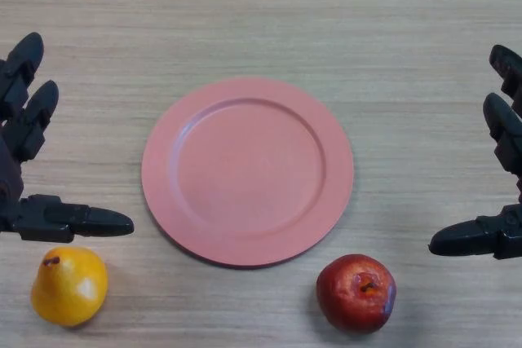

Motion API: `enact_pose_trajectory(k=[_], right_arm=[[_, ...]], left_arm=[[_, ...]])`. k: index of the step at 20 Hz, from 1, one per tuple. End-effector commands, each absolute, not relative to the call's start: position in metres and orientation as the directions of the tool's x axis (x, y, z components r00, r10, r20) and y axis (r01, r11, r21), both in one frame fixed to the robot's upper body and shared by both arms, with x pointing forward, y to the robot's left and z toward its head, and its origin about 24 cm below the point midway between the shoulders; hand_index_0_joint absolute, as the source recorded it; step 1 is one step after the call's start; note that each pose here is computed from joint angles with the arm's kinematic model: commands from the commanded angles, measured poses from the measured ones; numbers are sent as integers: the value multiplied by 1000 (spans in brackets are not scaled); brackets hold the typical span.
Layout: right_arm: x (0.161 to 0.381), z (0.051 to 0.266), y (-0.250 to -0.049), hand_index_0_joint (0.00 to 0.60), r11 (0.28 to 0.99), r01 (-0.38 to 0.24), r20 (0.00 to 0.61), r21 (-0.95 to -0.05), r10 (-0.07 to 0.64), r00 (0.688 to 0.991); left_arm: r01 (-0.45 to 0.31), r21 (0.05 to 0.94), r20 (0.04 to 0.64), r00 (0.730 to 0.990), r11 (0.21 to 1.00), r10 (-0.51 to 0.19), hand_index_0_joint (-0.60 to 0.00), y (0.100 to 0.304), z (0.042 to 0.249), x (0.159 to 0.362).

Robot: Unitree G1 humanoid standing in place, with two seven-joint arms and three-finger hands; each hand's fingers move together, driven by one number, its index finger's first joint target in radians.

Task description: Pick up the yellow pear and place it on the plate

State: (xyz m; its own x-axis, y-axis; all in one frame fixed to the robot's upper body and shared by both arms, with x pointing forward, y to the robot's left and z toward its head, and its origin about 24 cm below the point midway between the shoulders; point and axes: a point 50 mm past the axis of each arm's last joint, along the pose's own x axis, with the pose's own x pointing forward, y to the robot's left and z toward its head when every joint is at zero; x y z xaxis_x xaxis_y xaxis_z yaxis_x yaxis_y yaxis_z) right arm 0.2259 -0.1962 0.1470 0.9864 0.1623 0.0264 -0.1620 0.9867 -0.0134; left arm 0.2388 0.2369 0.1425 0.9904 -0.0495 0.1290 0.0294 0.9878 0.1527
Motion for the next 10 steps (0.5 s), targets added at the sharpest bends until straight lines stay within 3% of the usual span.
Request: enact_pose_trajectory(k=[1, 4, 6, 8, 10], right_arm=[[220, 182, -207, 0, 992, -105, 261, -74, 121, 958], [221, 182, -207, 0, 992, -98, 269, -76, 116, 956], [222, 181, -207, 0, 992, -104, 263, -77, 120, 957], [222, 179, -206, 0, 991, -111, 252, -70, 125, 960], [222, 177, -204, 0, 992, -125, 236, -31, 129, 963]], left_arm=[[-29, 247, 352, 934, 969, -62, 0, 244, 180, 232], [-26, 252, 344, 937, 967, -64, 0, 242, 178, 231], [-1, 243, 303, 950, 970, -75, 0, 241, 179, 227], [2, 302, 322, 941, 953, -104, 0, 239, 180, 220], [30, 349, 276, 952, 936, -133, 0, 239, 177, 212]])
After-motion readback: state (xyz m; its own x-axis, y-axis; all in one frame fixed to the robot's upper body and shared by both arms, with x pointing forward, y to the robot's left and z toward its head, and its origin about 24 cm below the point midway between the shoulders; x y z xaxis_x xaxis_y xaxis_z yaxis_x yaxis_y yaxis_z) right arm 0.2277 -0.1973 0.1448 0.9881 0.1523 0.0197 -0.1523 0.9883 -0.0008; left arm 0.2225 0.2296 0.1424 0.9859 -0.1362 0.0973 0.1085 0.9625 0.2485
